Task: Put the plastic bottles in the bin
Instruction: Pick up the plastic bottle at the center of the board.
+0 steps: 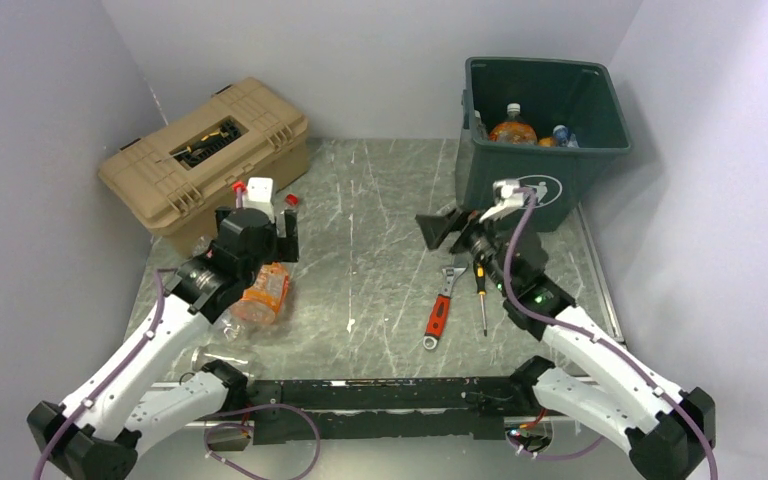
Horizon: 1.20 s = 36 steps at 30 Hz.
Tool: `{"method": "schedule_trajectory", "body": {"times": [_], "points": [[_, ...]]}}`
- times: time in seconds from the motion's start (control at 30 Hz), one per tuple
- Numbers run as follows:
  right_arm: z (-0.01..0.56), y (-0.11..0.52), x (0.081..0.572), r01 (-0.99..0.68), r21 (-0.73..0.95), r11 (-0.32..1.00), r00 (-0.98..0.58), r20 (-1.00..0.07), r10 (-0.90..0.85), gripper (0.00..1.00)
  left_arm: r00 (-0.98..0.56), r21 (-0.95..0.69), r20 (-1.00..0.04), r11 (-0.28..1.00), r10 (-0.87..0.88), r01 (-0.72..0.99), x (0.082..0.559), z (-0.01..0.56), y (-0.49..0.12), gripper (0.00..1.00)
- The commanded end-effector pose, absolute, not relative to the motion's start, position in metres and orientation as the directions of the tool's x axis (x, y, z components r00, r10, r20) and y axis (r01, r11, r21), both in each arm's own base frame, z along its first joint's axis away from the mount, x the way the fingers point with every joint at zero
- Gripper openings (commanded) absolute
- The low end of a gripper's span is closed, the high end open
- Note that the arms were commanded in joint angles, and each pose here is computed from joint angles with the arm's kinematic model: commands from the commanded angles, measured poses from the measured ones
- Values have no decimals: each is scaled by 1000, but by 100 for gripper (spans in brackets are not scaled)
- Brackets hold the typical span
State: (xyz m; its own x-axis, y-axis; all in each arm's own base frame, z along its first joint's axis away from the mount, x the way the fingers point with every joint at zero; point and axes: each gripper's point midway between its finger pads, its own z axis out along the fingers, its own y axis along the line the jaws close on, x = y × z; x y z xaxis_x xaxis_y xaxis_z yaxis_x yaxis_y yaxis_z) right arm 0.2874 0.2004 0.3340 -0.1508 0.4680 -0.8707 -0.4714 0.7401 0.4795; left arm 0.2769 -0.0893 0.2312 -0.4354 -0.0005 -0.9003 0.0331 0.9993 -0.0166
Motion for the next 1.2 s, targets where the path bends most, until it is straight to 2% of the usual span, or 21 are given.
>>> {"method": "schedule_trajectory", "body": {"times": [0.0,0.13,0.23,0.47,0.7,1.0,1.17], "points": [[285,200,264,-466,519,717,-247,-854,458,89,-539,9,-842,1000,8,0,272,231,-86,99],[234,199,252,-435,554,710,-323,-832,451,89,-720,26,-693,1000,20,2,268,200,-83,99],[216,202,248,-430,573,698,-361,-817,449,89,-790,6,-613,1000,-17,-26,270,181,-72,99],[212,226,240,-481,608,632,-417,-792,445,88,-864,-73,-461,979,-201,-189,266,134,-50,99],[220,238,235,-510,605,611,-423,-795,435,87,-896,-88,-352,963,-269,-255,251,92,-49,99],[223,244,230,-524,601,603,-428,-798,424,87,-913,-208,-315,957,-260,-201,246,81,-82,81],[218,245,232,-509,601,616,-429,-798,424,87,-930,-187,-319,974,-183,-127,244,75,-114,80]]}}
